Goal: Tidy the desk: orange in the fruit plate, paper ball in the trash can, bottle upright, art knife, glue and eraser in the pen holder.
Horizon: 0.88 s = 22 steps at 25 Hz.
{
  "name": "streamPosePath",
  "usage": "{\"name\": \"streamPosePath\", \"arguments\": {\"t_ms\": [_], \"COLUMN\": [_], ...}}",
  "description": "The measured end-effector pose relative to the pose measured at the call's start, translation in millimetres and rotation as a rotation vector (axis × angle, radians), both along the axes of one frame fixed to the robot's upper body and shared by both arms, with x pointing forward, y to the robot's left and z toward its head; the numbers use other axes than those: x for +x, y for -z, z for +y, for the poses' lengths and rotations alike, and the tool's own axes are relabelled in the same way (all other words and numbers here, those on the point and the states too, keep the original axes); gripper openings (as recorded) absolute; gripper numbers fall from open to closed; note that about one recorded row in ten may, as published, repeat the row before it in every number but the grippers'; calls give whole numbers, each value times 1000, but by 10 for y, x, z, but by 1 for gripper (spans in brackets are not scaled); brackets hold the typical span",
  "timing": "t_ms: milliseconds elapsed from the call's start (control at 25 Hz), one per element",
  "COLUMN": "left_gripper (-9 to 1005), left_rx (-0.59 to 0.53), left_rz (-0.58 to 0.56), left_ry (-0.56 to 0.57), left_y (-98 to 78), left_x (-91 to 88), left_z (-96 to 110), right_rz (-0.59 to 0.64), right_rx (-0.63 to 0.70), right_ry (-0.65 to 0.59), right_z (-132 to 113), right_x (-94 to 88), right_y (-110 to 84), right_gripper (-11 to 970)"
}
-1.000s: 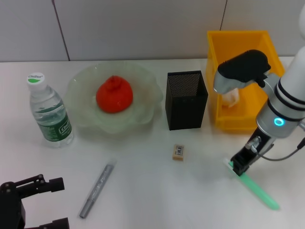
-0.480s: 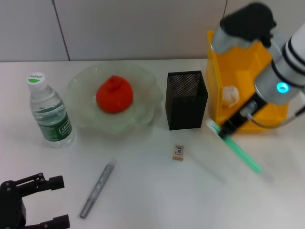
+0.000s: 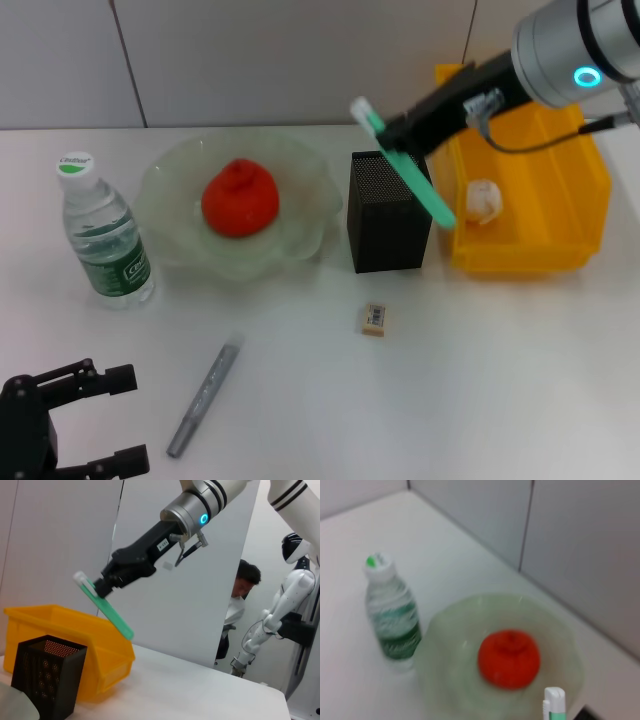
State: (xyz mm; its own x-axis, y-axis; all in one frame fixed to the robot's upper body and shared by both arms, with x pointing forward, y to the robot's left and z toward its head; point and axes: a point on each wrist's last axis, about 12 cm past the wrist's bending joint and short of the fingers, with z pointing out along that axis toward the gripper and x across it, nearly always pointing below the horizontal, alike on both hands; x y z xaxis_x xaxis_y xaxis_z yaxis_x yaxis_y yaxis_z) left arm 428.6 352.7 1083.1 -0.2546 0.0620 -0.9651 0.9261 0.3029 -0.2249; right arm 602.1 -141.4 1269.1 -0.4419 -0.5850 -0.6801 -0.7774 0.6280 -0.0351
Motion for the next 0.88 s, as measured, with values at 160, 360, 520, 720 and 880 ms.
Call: {"name": "streamPosePath", "arguments": {"t_ms": [160,360,520,720,880], "left_gripper": [810,810,810,810,810], "left_rx": [-4,-2,0,-1,-4], "left_rz": [10,9,9,10,14], "left_ry": [-8,-12,-13,-13,-13], "left_y": [22,24,22,20,20], "left_x": [-4,22,41,48,54], "left_z": [-5,-12,-17,-20,-29], "right_rz": [-89,-177,-229,-285,-306], "right_rx": [67,153,220,257,278], "right_ry": [14,-25,-52,-57,-46], "right_z": [-68,-171,-258,-349,-373], "right_x": [48,65,96,179,247], "right_y": [42,173,354,615,779], "right_gripper": [101,108,114,120,126]}}
